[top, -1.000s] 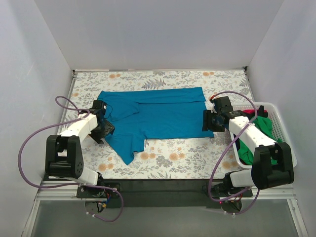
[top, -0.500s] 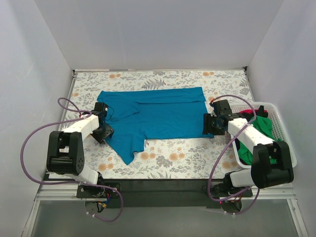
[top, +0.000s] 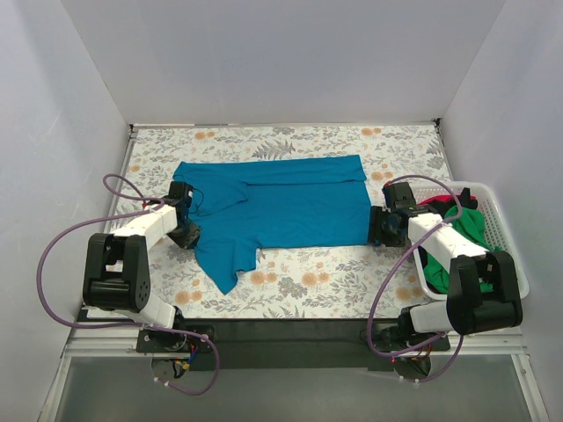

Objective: Fold and stack the t-shirts
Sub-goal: Fold the tshirt

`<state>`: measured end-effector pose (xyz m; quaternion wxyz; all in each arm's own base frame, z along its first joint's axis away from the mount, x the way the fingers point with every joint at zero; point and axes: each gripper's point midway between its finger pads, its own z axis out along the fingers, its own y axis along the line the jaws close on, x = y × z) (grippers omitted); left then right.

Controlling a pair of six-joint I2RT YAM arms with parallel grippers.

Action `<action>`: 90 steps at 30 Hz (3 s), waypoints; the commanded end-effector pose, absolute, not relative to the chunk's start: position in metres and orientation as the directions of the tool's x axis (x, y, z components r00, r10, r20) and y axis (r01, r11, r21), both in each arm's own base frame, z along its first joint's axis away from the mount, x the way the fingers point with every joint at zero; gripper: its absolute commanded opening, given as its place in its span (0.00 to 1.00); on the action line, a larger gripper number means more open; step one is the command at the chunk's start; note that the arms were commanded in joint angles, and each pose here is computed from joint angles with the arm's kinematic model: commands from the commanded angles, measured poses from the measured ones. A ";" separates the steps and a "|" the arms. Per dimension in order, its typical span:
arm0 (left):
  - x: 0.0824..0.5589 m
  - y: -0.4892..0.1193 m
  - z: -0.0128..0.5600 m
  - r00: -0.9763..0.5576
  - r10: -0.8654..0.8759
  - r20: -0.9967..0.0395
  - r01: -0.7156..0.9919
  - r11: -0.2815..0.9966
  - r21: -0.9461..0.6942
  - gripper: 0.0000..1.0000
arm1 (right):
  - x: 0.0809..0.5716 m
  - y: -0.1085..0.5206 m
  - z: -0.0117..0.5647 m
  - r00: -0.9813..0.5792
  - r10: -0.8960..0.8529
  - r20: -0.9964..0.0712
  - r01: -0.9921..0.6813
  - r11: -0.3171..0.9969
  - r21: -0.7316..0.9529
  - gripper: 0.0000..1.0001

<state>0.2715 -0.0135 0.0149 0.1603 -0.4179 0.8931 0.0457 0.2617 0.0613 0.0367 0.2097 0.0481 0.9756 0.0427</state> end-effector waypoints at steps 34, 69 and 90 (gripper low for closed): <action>0.233 0.010 0.017 -0.599 -0.734 -0.318 -0.790 0.608 0.085 0.00 | 0.272 0.054 0.018 -0.918 0.135 -0.373 0.125 0.991 0.051 0.05; 0.356 0.013 0.098 -0.603 -0.695 -0.392 -0.733 0.677 -0.074 0.00 | 0.392 0.076 0.090 -0.895 0.072 -0.440 0.036 0.995 0.089 0.01; 0.422 0.024 0.090 -0.642 -0.621 -0.450 -0.684 0.729 -0.030 0.00 | 0.413 0.071 0.058 -0.918 0.114 -0.380 0.085 0.992 0.092 0.01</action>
